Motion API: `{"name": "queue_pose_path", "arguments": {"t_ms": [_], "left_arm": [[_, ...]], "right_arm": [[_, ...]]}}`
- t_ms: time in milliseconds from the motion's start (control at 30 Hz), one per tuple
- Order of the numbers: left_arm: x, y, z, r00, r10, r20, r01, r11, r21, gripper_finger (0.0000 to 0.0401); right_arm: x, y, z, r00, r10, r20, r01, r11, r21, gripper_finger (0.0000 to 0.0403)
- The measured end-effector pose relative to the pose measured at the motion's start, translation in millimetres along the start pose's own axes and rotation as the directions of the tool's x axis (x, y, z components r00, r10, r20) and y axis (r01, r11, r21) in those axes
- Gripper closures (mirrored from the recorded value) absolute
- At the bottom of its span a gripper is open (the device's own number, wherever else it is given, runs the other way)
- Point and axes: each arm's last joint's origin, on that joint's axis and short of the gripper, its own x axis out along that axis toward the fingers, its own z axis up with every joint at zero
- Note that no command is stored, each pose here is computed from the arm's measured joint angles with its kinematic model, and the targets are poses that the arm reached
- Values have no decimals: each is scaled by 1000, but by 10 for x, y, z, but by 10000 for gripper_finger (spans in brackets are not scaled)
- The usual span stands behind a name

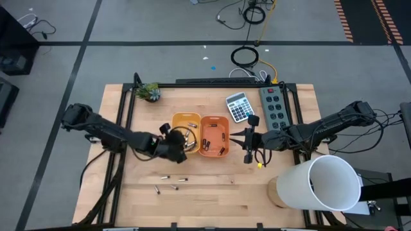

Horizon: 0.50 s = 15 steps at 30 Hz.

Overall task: Sort batteries
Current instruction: Put the silver battery into the yellow bin

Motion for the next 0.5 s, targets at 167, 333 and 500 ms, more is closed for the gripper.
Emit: {"name": "queue_pose_path", "arguments": {"t_ms": [167,333,500], "left_arm": [[6,48,47,997,-68,-38,70,997,43,184],[-173,-44,180,988,-153,-38,157,973,169,154],[-538,-391,103,941,-333,-52,329,873,361,161]], "right_arm": [[-1,4,-24,1000,5,-23,-5,1000,8,339],[-4,11,-47,999,9,-45,-8,1000,24,339],[-26,51,-48,999,21,-46,-20,1000,24,339]]}}
